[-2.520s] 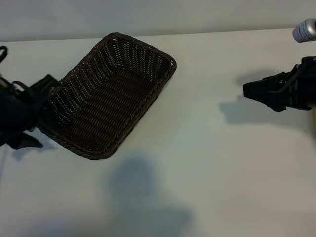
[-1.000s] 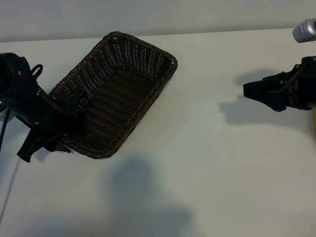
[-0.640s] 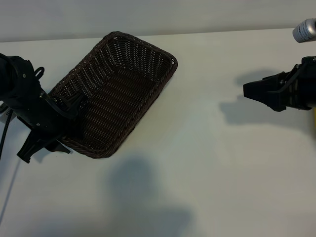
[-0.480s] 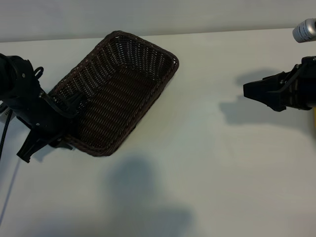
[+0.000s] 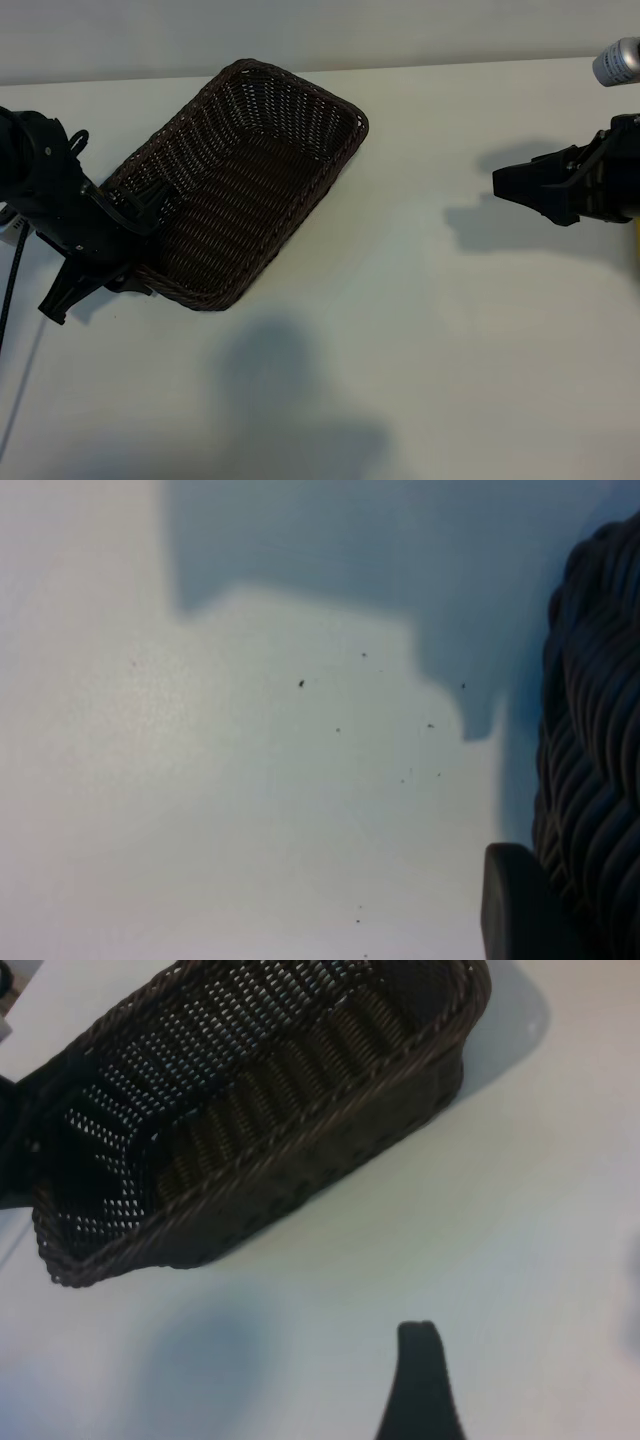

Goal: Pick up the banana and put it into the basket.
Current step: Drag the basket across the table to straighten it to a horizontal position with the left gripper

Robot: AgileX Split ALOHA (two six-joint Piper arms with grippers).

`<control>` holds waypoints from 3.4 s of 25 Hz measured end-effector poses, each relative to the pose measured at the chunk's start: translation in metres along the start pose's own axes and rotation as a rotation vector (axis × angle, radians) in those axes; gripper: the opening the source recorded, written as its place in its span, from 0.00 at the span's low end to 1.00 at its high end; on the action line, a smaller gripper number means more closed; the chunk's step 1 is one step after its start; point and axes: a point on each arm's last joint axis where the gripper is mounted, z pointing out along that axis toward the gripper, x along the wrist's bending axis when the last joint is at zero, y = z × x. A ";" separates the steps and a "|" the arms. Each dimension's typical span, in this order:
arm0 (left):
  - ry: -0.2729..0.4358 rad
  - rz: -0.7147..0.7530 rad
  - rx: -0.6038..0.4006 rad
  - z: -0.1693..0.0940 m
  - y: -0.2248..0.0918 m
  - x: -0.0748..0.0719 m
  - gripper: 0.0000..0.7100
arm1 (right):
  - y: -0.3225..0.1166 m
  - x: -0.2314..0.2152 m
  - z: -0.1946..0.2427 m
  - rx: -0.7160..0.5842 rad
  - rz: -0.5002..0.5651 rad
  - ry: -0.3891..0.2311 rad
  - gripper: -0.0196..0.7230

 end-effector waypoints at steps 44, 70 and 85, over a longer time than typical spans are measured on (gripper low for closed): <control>-0.193 0.919 0.200 -0.052 0.021 -0.082 0.22 | 0.000 0.000 0.000 0.000 0.001 0.000 0.75; -0.200 0.907 0.234 0.013 0.003 -0.108 0.22 | 0.000 0.000 0.000 0.000 0.001 0.000 0.75; -0.195 0.911 0.249 0.021 0.004 -0.108 0.22 | 0.000 0.000 0.000 0.000 0.001 0.000 0.75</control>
